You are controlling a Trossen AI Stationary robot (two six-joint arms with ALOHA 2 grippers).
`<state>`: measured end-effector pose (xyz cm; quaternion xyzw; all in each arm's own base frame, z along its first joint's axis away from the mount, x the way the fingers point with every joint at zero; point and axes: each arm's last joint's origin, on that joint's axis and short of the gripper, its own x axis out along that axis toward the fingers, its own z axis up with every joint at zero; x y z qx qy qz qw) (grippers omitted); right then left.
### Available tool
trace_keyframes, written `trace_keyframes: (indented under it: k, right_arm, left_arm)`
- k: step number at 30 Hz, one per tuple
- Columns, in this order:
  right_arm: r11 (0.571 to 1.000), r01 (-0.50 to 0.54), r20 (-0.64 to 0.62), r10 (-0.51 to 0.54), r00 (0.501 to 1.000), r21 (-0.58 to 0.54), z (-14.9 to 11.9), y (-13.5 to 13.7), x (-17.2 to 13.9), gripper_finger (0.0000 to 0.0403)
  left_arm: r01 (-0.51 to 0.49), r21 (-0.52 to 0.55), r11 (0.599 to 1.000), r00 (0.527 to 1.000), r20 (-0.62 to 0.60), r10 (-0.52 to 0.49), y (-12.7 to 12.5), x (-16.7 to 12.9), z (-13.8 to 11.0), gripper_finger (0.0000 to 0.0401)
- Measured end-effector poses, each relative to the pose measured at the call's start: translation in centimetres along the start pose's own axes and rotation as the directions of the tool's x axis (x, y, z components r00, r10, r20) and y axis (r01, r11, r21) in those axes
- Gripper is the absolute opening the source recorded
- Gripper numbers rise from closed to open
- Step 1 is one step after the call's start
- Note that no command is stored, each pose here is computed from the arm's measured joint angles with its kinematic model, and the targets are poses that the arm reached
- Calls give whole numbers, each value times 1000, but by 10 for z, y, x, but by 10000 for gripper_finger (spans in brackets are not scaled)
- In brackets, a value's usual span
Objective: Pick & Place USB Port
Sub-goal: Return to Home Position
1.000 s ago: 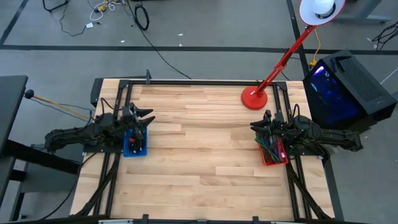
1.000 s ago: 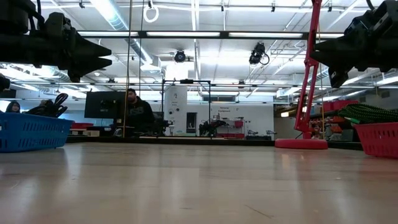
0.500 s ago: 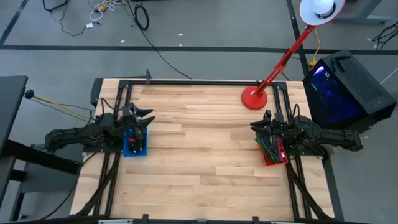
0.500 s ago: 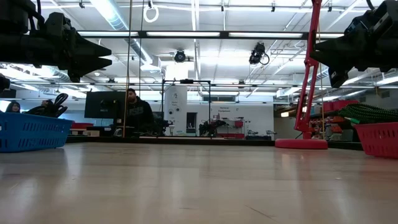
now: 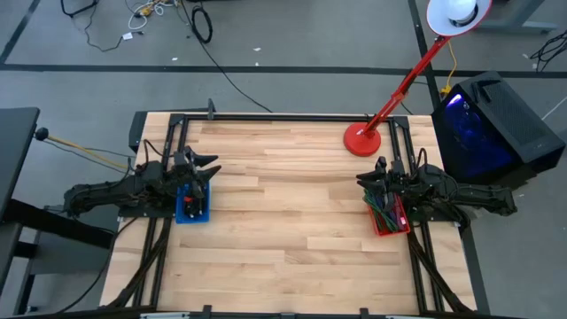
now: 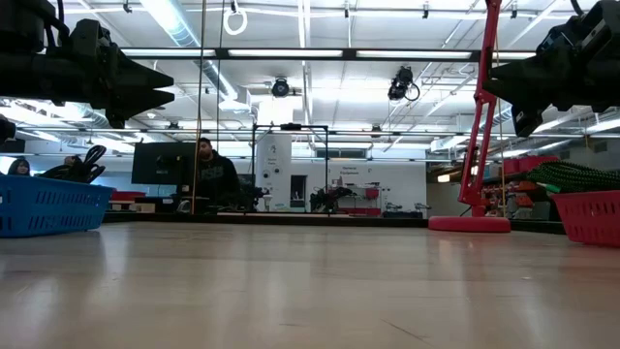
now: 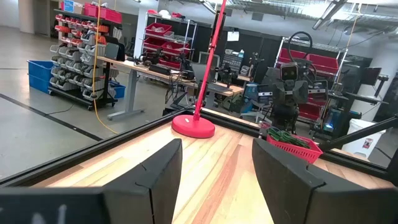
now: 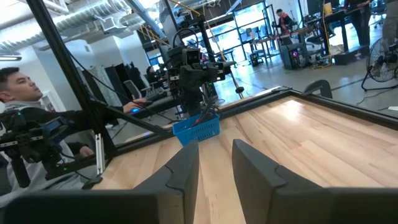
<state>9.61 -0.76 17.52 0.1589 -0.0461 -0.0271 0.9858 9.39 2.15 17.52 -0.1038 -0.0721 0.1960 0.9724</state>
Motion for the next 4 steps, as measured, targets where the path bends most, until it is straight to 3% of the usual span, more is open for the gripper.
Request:
trace_keyframes:
  k: [4]
  right_arm:
    - [1000, 0, 0, 0, 1000, 0, 0, 0, 0, 100]
  left_arm:
    - [0, 0, 1000, 1000, 0, 0, 0, 0, 0, 202]
